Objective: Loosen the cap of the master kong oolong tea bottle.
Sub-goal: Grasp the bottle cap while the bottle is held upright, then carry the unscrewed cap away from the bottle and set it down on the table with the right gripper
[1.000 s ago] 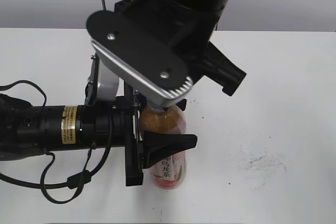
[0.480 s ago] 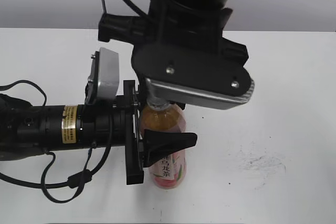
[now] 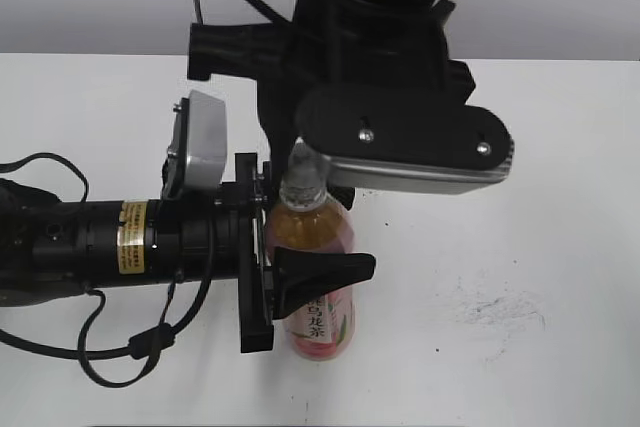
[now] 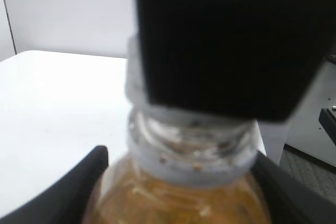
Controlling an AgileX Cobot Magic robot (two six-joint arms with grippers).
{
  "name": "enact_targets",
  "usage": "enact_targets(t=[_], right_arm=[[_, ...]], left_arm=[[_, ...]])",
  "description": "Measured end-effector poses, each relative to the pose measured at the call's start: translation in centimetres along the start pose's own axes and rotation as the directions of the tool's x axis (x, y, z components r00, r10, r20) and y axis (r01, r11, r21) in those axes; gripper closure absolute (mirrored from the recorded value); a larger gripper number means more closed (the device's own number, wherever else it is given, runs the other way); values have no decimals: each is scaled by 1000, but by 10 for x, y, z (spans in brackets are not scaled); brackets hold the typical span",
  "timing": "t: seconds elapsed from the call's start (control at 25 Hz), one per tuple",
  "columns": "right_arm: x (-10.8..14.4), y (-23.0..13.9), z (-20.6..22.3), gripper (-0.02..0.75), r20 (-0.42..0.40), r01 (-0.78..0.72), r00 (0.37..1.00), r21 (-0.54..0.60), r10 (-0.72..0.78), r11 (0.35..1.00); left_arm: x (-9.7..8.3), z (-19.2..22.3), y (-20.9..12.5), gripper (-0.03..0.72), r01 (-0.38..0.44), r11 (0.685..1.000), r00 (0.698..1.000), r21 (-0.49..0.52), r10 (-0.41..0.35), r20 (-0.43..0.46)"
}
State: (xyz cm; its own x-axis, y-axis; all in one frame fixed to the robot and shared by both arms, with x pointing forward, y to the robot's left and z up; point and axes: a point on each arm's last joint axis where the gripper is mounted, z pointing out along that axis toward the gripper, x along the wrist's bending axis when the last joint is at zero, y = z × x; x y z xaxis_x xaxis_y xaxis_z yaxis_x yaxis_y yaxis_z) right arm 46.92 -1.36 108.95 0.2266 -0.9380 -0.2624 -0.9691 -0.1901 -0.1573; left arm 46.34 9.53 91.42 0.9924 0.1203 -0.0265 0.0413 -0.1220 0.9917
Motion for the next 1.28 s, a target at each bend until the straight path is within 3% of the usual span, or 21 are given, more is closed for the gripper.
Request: enact_targets(t=[0.24, 0.4, 0.52, 0.68, 0.92, 1.12, 1.28], right_arm=[[2, 2, -15, 467, 11, -24, 1000, 45, 23, 999], [8, -2, -19, 467, -25, -206, 977, 105, 210, 973], [21, -11, -20, 467, -28, -417, 904, 153, 426, 896], [54, -28, -18, 468, -27, -646, 749, 197, 662, 738], [111, -51, -5, 468, -23, -889, 398, 238, 917, 391], [158, -72, 14, 468, -5, -981, -65, 184, 998, -63], [185, -79, 42, 468, -49, -866, -489, 143, 871, -479]], left_arm=[[0, 0, 0, 242, -2, 1000, 1000, 1, 2, 2], [0, 0, 0, 244, -2, 1000, 1000, 1, 2, 2], [0, 0, 0, 244, -2, 1000, 1000, 1, 2, 3], [0, 0, 0, 244, -2, 1000, 1000, 0, 2, 3], [0, 0, 0, 244, -2, 1000, 1000, 0, 2, 3], [0, 0, 0, 244, -1, 1000, 1000, -1, 1, -1], [0, 0, 0, 244, 2, 1000, 1000, -3, -2, -5]])
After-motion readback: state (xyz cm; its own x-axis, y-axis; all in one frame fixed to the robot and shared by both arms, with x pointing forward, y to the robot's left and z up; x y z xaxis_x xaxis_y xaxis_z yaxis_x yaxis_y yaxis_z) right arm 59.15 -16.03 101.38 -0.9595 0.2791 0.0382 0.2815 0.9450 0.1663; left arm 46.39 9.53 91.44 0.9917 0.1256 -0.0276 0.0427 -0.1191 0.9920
